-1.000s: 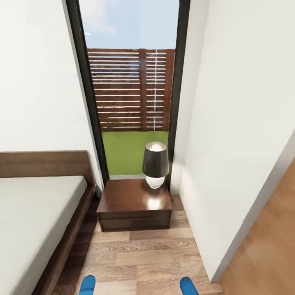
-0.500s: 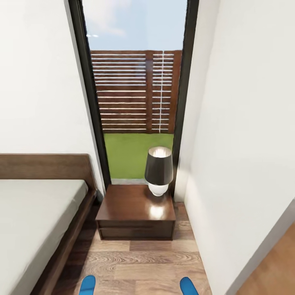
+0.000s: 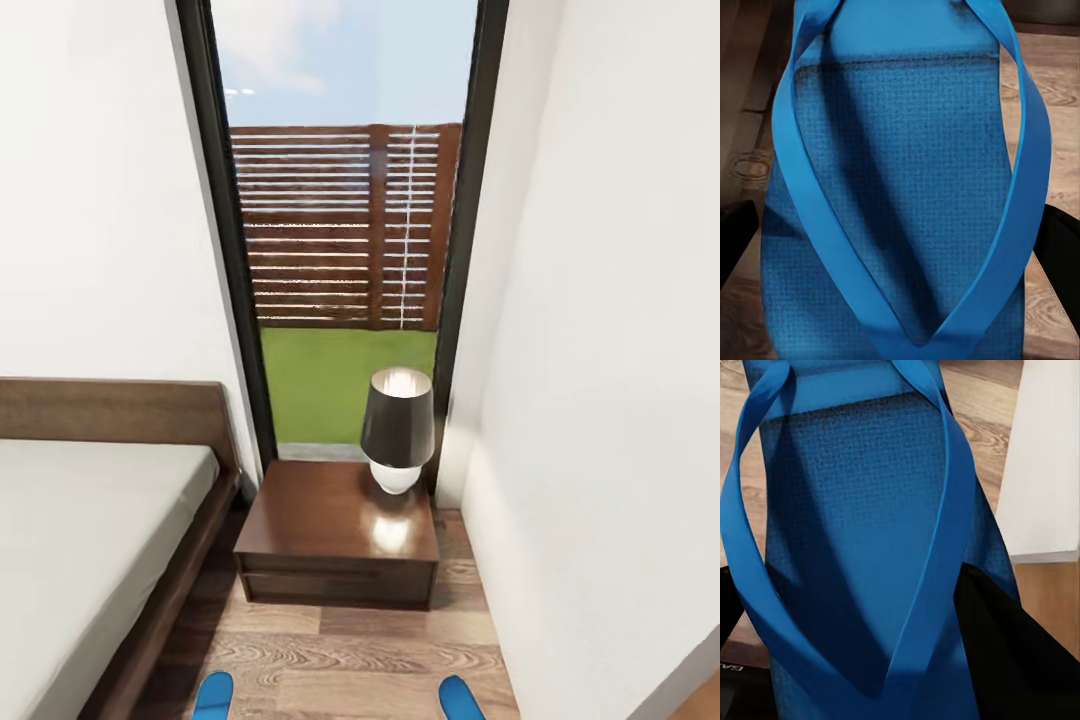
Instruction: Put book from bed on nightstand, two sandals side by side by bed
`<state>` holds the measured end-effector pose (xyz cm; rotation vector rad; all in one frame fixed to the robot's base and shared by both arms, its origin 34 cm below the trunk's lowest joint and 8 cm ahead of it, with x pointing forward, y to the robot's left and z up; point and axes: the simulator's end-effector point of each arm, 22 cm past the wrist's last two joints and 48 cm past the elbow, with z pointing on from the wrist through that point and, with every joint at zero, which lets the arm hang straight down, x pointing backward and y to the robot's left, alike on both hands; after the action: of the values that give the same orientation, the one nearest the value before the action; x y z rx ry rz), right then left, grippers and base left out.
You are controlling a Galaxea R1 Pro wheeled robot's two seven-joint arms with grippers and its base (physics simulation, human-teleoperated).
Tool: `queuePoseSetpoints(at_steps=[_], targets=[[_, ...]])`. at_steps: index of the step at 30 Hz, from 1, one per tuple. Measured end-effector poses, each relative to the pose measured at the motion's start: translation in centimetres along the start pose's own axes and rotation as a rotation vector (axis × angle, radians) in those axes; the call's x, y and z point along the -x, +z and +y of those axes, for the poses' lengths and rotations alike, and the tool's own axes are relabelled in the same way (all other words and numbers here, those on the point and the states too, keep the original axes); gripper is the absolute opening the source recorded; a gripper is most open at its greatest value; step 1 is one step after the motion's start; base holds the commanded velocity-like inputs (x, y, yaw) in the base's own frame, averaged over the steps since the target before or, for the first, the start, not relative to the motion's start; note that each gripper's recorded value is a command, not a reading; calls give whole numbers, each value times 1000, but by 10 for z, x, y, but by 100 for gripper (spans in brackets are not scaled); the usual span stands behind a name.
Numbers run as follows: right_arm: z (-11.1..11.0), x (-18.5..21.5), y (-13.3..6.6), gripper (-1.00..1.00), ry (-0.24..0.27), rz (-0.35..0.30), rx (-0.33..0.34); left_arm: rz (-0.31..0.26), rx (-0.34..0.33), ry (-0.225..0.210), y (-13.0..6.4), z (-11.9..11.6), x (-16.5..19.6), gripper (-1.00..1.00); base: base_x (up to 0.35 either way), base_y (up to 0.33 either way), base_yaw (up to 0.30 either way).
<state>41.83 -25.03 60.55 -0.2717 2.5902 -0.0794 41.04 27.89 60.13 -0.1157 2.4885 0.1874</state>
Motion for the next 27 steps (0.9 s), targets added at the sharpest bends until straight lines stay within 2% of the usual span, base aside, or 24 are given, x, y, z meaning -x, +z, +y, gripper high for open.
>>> queuePoseSetpoints(at_steps=[10, 18, 27], targets=[[0, 0, 0, -100, 0, 0, 0, 0, 0, 1, 0, 0, 0, -100, 148, -72, 252], [0, 0, 0, -100, 0, 0, 0, 0, -1, 0, 0, -1, 0, -100, 10, -6, 286], [0, -1, 0, -100, 0, 2, 0, 2, -2, 0, 0, -1, -1, -100, -82, -45, 255]])
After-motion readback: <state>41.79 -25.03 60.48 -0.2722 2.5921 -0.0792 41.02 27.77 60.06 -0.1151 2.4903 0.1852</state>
